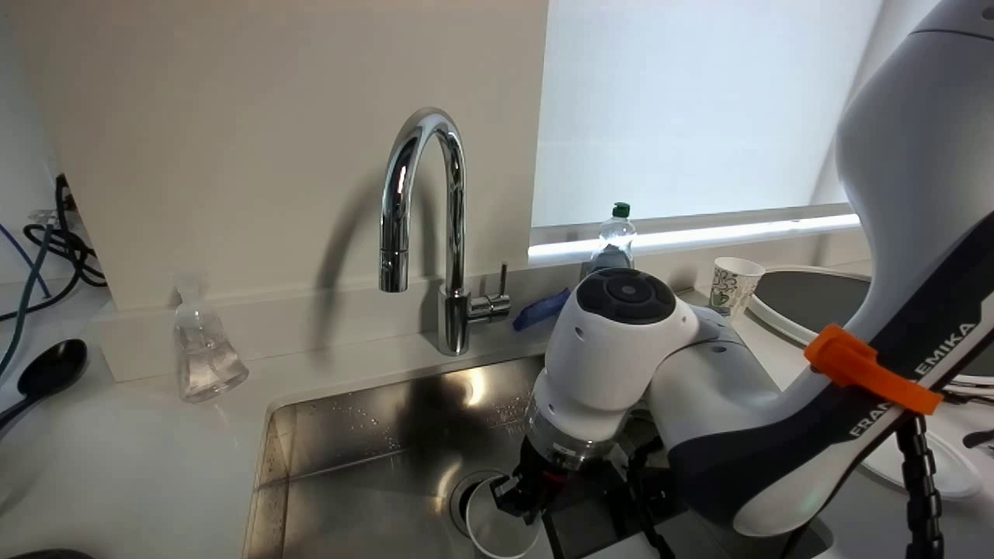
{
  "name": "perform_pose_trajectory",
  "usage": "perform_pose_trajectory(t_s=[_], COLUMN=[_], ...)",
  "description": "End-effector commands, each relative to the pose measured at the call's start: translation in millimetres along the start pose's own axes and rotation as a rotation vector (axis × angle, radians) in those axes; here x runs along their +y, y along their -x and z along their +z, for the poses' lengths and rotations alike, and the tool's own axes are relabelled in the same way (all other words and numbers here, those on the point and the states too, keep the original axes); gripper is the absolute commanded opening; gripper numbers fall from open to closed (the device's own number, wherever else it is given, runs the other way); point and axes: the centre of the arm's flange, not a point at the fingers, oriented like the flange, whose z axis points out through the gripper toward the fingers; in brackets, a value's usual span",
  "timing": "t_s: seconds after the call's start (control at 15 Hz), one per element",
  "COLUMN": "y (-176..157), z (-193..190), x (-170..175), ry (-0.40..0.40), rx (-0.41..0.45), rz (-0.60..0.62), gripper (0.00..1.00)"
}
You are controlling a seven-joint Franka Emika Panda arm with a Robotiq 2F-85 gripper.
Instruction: Move the cup to the left then open the faucet.
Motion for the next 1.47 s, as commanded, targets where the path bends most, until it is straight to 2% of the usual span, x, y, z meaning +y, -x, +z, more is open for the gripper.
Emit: perform_pose_trajectory(t_s=[0.0,0.47,0.87,1.4], y=[-1.4,-4.8,-20.5,-45.2], z=[-2.8,0.4,21.1,22.0], x=[-20.9,-59.5,-72.6,-77.9], ry=[-0.066,-0.131,-0.118,-0.095], rx=[0.000,-0.107,-0.193,-0.171], rz=[-0.012,-0.081,-0.094,-0.074], gripper=[0.01,0.01,0.01,0.01])
